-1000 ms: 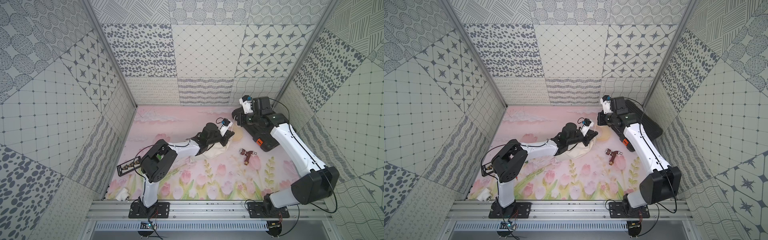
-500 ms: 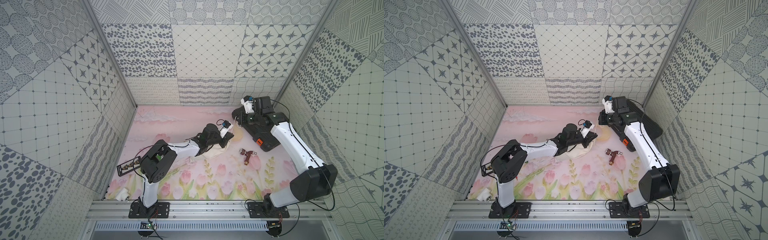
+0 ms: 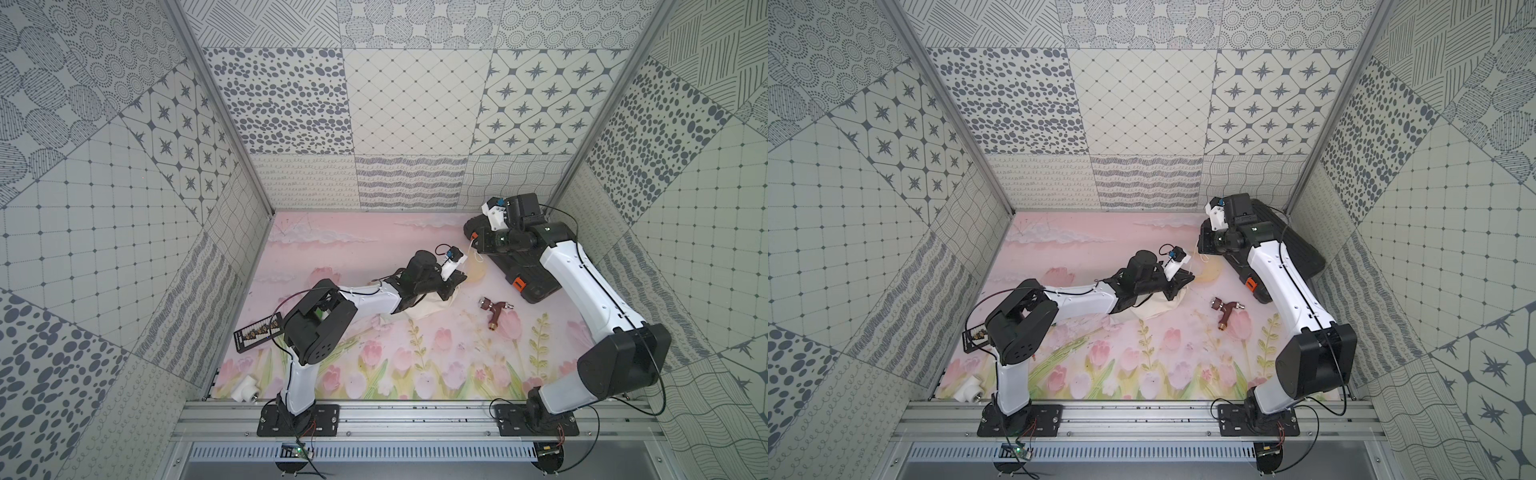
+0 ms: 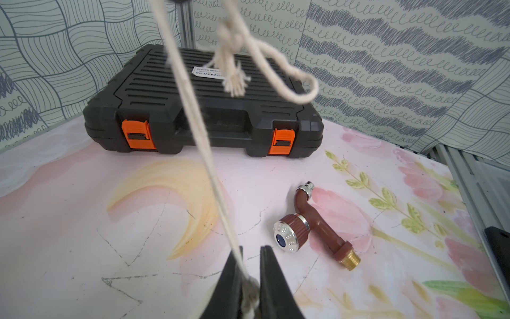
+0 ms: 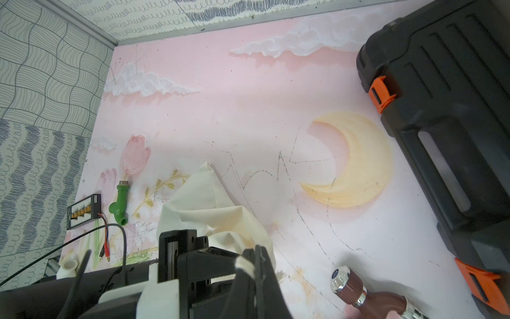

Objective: Close the soil bag
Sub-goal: Frap the soil bag at the center of the board.

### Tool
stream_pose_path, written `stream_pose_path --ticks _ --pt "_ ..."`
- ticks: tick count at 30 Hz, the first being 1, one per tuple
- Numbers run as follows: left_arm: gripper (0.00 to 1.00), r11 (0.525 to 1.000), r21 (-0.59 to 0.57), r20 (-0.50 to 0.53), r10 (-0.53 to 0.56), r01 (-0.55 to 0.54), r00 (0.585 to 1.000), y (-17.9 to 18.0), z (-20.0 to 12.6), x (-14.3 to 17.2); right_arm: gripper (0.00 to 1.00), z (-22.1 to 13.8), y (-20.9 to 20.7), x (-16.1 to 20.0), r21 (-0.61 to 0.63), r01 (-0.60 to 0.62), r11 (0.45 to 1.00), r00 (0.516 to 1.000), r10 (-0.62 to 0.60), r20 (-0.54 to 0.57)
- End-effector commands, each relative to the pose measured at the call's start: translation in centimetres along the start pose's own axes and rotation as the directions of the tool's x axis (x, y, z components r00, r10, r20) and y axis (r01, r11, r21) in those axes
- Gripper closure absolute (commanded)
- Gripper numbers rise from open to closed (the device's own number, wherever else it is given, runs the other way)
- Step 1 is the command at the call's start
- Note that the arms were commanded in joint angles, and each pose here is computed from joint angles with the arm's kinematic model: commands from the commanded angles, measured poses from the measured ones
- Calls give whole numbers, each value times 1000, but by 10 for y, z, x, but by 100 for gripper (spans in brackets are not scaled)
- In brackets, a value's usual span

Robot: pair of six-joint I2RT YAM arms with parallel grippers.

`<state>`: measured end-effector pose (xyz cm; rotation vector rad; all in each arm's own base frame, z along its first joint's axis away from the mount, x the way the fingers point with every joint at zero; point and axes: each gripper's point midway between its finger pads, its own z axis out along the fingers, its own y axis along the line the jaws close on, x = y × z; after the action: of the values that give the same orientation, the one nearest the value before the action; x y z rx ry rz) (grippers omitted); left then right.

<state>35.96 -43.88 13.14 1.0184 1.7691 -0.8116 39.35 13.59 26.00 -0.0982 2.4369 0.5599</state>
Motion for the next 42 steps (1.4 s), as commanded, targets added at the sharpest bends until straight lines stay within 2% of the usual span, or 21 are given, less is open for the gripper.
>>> stream_pose_path --ticks 1,7,11,14,20,25,28,30,34,38,40,42 --pt "85 905 -38 -878 -232 423 418 -88 -118 241 100 -225 83 -217 -30 298 954 426 -105 899" --pt "83 913 -45 -867 -237 405 438 -85 -121 235 100 -229 74 -223 -28 281 959 423 -98 901" --pt "92 930 -71 -832 -255 362 492 -72 -125 216 100 -210 75 -209 -85 297 951 486 -74 871" --pt "100 939 -126 -784 -291 319 548 -49 -131 191 100 -194 73 -191 -108 297 949 525 -68 849" --pt "100 930 -287 -681 -366 228 634 20 -161 128 100 -174 77 -158 -164 316 934 580 -54 813" --pt "100 915 -380 -588 -349 131 730 68 -197 61 100 -158 97 -137 -212 365 907 612 -63 788" --pt "100 913 -403 -575 -303 59 760 78 -215 31 100 -150 109 -126 -227 392 892 623 -75 778" --pt "100 916 -399 -570 -280 38 772 77 -221 23 100 -146 112 -119 -236 399 886 626 -75 776" --pt "100 933 -349 -563 -279 82 778 63 -210 36 100 -127 122 -97 -278 427 860 654 -81 752" --pt "100 950 -279 -635 -290 138 716 30 -176 85 100 -101 114 -79 -280 404 871 690 -89 718" --pt "100 944 -289 -658 -316 158 683 23 -170 104 100 -102 111 -78 -257 403 878 679 -98 728" --pt "100 939 -307 -686 -333 158 647 20 -170 119 100 -117 103 -88 -176 394 902 641 -132 756"
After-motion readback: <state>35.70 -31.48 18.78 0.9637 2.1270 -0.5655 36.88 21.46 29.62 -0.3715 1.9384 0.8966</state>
